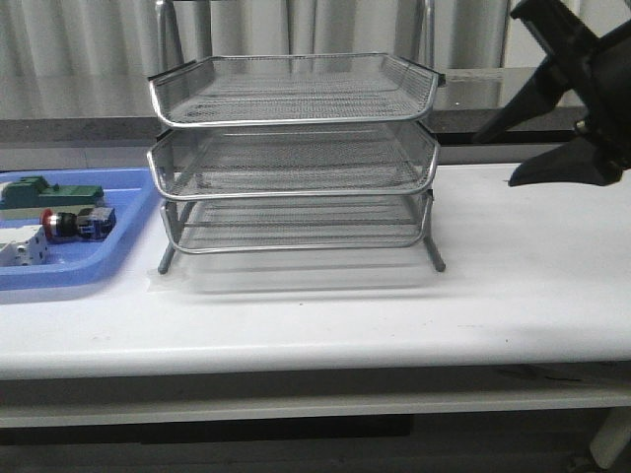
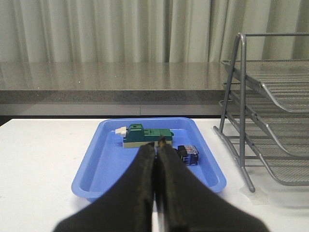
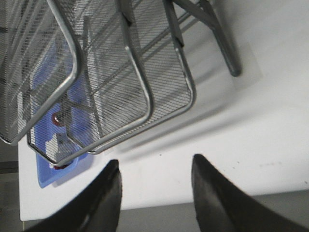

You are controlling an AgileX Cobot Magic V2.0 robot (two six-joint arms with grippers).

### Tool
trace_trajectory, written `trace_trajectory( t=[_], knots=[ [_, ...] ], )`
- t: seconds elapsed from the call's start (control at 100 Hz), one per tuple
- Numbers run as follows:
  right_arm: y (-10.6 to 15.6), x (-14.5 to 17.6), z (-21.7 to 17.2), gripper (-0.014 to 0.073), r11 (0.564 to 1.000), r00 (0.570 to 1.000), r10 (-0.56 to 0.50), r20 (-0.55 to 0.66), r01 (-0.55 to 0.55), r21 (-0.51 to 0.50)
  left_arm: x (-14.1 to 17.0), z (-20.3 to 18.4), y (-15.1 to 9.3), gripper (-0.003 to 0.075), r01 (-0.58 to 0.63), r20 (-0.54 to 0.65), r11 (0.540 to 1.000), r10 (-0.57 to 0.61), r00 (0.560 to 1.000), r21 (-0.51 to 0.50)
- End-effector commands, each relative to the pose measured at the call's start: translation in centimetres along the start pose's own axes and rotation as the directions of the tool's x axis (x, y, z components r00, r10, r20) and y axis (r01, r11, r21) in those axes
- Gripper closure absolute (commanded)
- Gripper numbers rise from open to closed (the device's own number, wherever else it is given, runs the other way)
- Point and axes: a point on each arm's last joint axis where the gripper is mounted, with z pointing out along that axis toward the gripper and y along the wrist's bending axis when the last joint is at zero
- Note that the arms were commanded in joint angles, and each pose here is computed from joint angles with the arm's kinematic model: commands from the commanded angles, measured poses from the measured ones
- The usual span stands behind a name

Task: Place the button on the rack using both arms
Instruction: 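Move the right gripper toward the middle tier of the wire rack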

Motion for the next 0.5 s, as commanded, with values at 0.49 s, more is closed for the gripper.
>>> trace_trajectory(
  t=[0.49],
  knots=[
    [2.2,-2.8,5.7,0.0233,0.989,0.996,0.004,-0.094,-0.018,-0.148,0.9,-0.1,0.0,0.0741,0.017,0.063,1.0,-0.017,0.998,0.001]
  ],
)
